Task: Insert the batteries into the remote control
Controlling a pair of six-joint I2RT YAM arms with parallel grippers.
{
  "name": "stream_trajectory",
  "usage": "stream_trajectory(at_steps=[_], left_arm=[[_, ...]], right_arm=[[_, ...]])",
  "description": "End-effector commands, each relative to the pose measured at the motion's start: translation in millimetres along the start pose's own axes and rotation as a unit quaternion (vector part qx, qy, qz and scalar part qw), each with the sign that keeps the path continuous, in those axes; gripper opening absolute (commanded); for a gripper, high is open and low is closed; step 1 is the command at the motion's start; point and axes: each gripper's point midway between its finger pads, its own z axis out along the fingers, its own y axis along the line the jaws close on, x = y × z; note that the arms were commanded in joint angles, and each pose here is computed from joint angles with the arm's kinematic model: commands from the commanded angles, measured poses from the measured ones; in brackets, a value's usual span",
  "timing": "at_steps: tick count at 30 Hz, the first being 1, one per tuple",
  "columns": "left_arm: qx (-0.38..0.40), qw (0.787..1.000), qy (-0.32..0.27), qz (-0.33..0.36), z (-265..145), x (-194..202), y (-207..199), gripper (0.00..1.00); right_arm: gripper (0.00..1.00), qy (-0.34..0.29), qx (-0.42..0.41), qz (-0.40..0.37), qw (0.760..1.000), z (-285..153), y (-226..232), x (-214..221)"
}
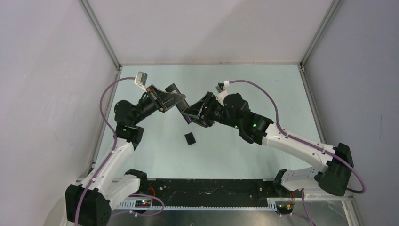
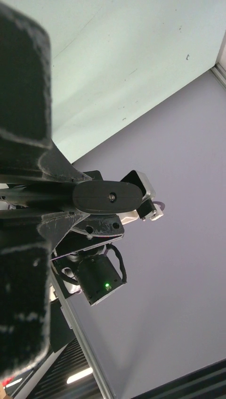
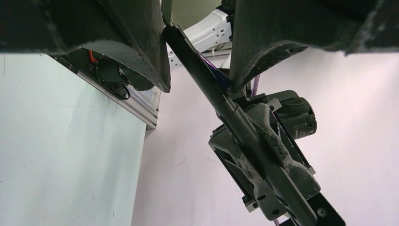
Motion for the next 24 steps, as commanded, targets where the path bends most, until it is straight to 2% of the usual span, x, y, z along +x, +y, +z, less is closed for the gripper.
stream_trajectory(at_steps=[1, 20, 23, 24], left_arm=[[0.028, 1.0, 0.011, -0.008, 3.1, -4.0, -23.6, 0.0], [0.028, 0.999, 0.011, -0.035, 2.8, -10.2, -27.8, 0.0], [0.027, 0.999, 0.012, -0.034, 2.7, -10.1, -26.6, 0.0], [0.027, 0.999, 0.014, -0.033, 2.8, -9.5, -26.5, 0.0]], right_arm=[[0.46, 0.021, -0.043, -0.023, 0.999, 2.7, 17.0, 8.4], [0.48, 0.018, -0.042, -0.028, 0.999, 1.0, 8.7, 10.4], [0.55, 0.02, -0.047, -0.028, 0.998, 0.3, 10.4, 11.3], [0.61, 0.02, -0.052, -0.03, 0.998, -0.3, 13.0, 11.3]])
